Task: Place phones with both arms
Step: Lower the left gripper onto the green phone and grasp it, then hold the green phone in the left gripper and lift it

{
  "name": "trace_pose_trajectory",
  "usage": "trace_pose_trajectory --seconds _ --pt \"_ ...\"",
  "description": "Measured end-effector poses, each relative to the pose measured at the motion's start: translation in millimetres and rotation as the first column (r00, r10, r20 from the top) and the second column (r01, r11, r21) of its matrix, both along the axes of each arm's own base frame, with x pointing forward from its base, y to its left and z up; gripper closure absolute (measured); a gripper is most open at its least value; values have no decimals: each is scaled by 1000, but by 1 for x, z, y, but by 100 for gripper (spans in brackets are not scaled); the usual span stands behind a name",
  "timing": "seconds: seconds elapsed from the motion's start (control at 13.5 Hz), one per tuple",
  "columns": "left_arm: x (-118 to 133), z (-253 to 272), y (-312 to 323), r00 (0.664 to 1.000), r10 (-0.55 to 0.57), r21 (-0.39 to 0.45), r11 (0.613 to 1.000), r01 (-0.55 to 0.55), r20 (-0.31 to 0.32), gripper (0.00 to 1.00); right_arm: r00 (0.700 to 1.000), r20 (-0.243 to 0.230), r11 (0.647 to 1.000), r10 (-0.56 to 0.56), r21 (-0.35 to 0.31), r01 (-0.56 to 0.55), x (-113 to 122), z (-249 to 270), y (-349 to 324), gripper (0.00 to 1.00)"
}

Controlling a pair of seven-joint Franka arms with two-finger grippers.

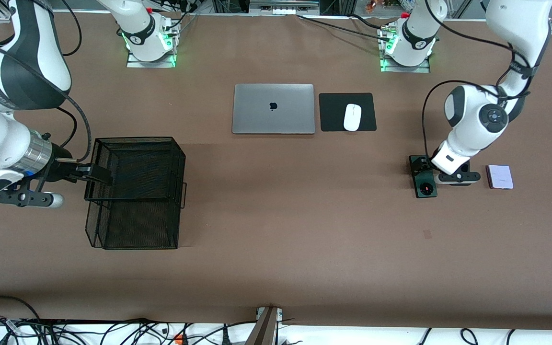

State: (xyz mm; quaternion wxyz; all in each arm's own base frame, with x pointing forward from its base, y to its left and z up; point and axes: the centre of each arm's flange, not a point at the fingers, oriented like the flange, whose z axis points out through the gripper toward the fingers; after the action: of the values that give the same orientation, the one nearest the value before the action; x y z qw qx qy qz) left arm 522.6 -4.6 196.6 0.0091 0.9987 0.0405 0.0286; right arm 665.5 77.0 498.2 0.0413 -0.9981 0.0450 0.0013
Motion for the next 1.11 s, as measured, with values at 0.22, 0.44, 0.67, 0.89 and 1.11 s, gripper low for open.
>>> trace_pose_trajectory --seconds 0.22,0.44,0.67,0.89,1.11 --pt "-3 -18 -1 1000 19 -3 1000 -19 -13 0 1000 0 1000 0 0 0 0 0 0 0" --pt "-5 -26 -2 1000 17 -4 1000 -17 -17 0 1000 0 1000 0 0 0 0 0 0 0" --pt "-5 -29 -4 1000 13 -4 1000 -13 -13 0 1000 0 1000 0 0 0 0 0 0 0" --pt "-6 -32 -5 1000 -11 5 1000 11 -18 0 1000 0 1000 0 0 0 0 0 0 0" --pt "-7 -38 -5 1000 -19 7 1000 20 -17 0 1000 0 1000 0 0 0 0 0 0 0"
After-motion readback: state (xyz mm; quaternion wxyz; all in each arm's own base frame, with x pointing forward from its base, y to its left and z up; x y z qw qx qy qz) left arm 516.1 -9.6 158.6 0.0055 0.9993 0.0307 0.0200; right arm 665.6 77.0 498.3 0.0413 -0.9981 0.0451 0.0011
